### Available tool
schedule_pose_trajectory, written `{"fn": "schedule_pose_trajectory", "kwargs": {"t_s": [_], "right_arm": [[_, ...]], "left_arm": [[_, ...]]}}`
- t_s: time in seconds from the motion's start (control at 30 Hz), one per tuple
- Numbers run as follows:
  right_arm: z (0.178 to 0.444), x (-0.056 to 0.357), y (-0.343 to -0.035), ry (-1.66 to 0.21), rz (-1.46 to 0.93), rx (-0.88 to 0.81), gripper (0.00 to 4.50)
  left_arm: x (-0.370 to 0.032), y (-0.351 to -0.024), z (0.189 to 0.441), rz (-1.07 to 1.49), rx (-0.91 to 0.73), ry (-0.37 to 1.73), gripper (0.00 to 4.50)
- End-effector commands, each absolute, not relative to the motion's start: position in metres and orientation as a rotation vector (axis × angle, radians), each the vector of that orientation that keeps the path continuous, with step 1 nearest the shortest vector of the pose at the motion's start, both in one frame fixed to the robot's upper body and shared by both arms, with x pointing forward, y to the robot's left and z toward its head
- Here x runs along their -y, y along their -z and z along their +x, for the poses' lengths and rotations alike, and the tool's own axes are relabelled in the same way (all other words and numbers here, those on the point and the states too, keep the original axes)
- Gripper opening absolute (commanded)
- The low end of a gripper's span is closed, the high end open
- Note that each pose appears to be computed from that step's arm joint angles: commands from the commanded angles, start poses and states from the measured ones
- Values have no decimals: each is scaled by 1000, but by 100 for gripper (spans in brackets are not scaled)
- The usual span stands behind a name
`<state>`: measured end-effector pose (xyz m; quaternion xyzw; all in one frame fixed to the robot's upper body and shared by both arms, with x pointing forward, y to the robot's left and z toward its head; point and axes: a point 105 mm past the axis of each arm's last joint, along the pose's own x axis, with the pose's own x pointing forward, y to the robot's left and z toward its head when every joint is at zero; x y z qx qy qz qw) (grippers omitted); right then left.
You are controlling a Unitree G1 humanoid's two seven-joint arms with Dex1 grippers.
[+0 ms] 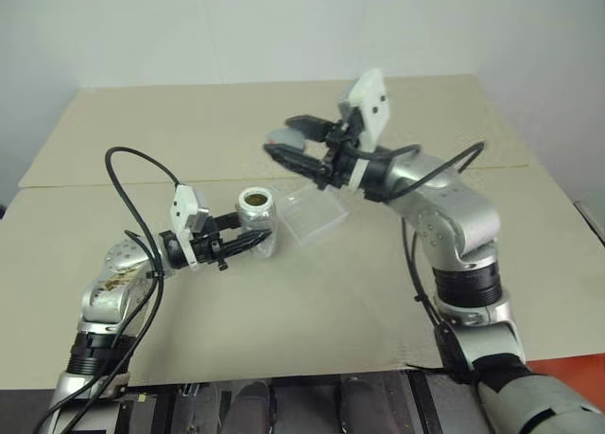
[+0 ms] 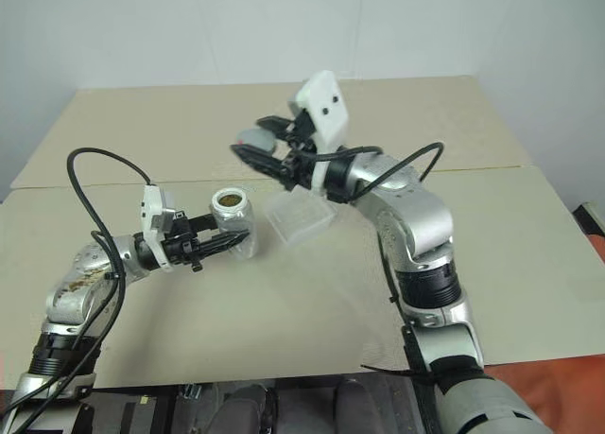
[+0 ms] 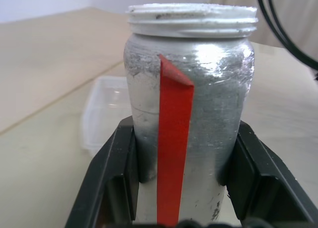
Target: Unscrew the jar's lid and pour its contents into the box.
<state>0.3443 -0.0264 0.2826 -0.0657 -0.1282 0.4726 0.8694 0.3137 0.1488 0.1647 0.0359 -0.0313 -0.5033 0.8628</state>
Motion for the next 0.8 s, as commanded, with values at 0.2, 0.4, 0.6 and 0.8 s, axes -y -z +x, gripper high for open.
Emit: {"fn": "schedule_pose_trajectory", "kwargs": {"t_s": [0.2, 0.4, 0.6, 0.8], "right_arm": [[396, 112, -256, -536, -176, 222, 273], [416, 164, -181, -268, -169, 26, 273], [422, 172, -132, -200, -176, -77, 273], [423, 165, -121, -225, -183, -84, 417]], "left_arm": [[-156, -196, 316, 136, 210, 977, 196], [-155, -202, 316, 143, 236, 964, 196], [-151, -200, 318, 140, 235, 971, 196], [-150, -201, 318, 147, 231, 973, 196]]}}
